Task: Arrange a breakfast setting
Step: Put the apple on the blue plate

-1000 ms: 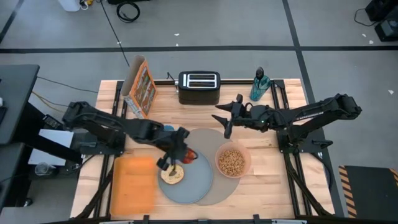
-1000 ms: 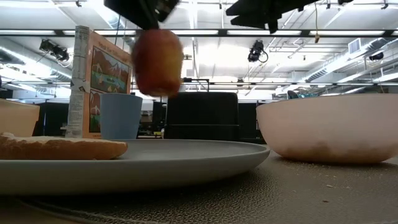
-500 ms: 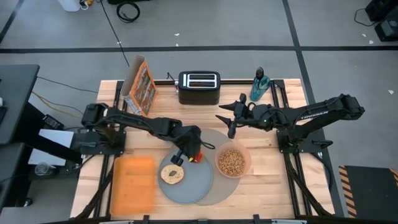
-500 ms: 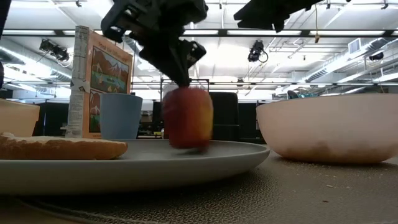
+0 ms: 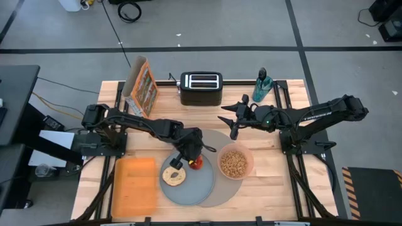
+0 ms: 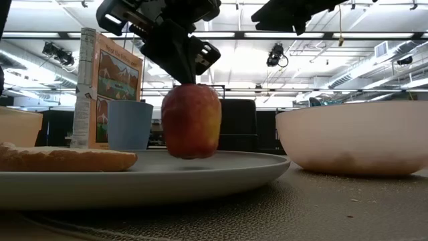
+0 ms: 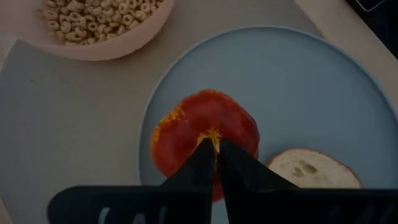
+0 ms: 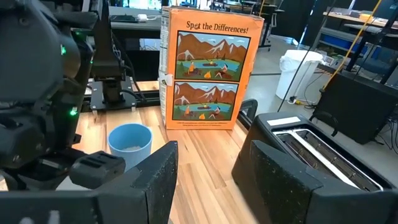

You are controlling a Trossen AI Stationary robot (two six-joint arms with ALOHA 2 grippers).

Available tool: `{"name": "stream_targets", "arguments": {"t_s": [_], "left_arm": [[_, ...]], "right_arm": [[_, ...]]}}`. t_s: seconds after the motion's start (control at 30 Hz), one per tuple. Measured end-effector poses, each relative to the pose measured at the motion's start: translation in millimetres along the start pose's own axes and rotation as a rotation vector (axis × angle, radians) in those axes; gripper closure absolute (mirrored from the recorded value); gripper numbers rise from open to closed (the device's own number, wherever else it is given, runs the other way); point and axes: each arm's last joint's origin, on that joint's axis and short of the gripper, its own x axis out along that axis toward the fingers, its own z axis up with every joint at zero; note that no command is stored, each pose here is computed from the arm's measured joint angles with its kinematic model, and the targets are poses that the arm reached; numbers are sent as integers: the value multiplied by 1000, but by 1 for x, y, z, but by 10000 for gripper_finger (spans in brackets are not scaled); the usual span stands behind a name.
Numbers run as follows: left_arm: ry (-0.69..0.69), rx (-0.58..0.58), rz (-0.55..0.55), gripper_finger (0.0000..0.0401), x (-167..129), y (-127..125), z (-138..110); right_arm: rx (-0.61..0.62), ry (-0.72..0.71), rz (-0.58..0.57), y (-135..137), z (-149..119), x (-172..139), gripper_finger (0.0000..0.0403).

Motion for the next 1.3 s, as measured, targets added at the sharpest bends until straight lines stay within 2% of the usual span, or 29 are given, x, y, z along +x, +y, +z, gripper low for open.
{"name": "stream_targets", "arguments": {"t_s": [0.2,0.77,1.0,1.3], "left_arm": [[14,-12,-46,383,3,-3,-2],[83,8,-72,378,16,-25,1],[94,27,-22,334,20,-29,3],[76,2,4,244,14,-27,5]], "right_arm": [[1,-2,0,0,0,0,195],[3,-7,0,0,1,0,195],[19,-12,7,0,1,0,195],[24,-14,8,0,1,0,195]]}}
